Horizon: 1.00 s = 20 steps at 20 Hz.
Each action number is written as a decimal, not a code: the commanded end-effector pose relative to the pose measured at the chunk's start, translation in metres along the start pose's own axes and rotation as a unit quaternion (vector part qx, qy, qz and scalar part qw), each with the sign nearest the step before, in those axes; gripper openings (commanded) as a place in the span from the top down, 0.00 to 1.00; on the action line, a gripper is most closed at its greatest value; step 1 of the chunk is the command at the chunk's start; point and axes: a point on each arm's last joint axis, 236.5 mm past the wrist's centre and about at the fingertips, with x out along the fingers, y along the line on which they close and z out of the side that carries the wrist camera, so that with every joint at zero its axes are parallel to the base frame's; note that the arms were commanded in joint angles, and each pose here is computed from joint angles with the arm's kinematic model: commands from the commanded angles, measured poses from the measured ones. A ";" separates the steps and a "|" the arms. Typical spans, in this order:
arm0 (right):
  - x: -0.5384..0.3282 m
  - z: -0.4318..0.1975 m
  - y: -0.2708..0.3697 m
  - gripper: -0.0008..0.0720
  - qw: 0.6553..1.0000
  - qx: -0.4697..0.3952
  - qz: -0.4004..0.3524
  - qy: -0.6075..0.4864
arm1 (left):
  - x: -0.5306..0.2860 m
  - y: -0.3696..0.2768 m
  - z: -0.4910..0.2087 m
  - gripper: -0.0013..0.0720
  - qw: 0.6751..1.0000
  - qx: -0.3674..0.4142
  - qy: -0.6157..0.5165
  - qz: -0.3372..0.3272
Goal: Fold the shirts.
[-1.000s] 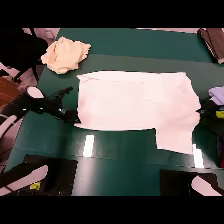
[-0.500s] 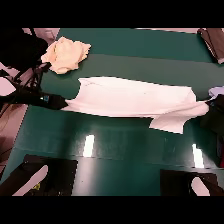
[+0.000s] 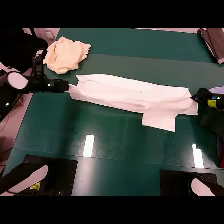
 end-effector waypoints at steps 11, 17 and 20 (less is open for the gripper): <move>0.087 0.016 -0.022 0.96 0.998 0.043 -0.023 -0.027 | 0.123 0.037 0.051 0.95 0.999 -0.016 -0.029 0.005; 0.075 0.055 -0.020 0.96 0.996 0.044 -0.013 -0.071 | 0.137 0.053 0.060 0.95 0.998 -0.009 -0.051 0.028; 0.072 0.067 -0.016 0.43 0.998 0.043 -0.003 -0.038 | 0.135 0.056 0.071 0.55 0.997 -0.012 -0.073 0.034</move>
